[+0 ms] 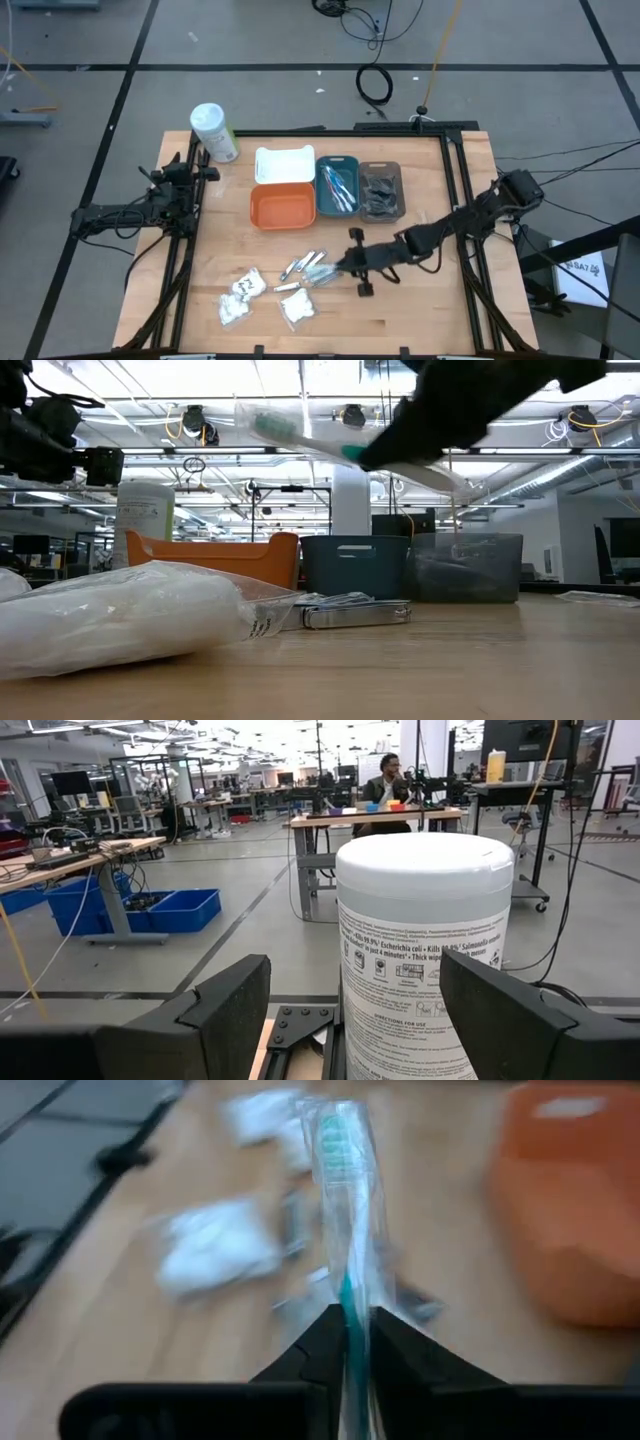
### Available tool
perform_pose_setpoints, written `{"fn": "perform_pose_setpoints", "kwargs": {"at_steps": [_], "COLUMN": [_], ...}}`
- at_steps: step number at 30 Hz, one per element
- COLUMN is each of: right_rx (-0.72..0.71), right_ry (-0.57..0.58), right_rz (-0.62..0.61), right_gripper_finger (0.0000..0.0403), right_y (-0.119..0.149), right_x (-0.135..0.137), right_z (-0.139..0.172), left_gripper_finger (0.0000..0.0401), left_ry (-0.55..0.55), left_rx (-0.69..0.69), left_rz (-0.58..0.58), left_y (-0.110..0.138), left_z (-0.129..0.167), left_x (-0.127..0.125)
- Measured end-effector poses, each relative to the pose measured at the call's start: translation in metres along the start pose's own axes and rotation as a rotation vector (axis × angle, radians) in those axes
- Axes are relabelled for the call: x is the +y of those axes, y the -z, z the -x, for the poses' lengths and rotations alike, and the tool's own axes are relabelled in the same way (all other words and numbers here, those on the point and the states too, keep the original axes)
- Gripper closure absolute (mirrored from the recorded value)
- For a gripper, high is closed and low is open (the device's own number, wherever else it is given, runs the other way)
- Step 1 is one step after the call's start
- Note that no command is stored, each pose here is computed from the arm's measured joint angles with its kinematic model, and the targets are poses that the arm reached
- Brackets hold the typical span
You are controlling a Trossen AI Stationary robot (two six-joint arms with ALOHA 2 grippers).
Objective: Pick & Place Travel size toiletries
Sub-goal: Put the green toothbrush into the dark green bin
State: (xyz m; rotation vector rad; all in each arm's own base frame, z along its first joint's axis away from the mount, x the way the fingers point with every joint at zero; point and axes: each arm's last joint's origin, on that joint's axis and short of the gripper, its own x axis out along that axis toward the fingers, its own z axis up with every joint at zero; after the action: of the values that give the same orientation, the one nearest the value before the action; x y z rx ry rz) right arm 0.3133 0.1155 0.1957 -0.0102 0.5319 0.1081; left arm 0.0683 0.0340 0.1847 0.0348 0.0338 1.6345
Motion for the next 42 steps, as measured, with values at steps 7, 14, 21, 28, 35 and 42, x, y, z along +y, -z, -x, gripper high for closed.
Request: {"fn": "perform_pose_setpoints", "kwargs": {"at_steps": [7,14,21,28,35,42], "right_rx": [-0.118,-0.239,-0.267,-0.326,-0.431,-0.471], "right_ry": [0.275,0.375,0.472,0.559,0.5,0.463], "right_rz": [-0.204,-0.368,-0.395,-0.585,-0.679,-0.675], "right_gripper_finger": [0.039,0.0371,0.039,0.0383,0.0378,0.037], "right_y": [-0.014,-0.025,-0.017,0.027,0.053,0.053], "right_x": [-0.049,-0.096,-0.132,-0.165,-0.171,-0.168], "right_z": [-0.005,-0.004,0.0,0.01,0.021,0.023], "left_gripper_finger": [0.0116,0.0116,0.0116,0.0116,0.0116,0.0116], "left_ry": [0.0,0.0,0.0,0.0,0.0,0.0], "left_rx": [0.0,0.0,0.0,0.0,0.0,0.0], "left_rz": [0.0,0.0,0.0,0.0,0.0,0.0], "left_y": [0.0,0.0,0.0,0.0,0.0,0.0], "left_z": [0.0,0.0,0.0,0.0,0.0,0.0], "left_x": [0.0,0.0,0.0,0.0,0.0,0.0]}}
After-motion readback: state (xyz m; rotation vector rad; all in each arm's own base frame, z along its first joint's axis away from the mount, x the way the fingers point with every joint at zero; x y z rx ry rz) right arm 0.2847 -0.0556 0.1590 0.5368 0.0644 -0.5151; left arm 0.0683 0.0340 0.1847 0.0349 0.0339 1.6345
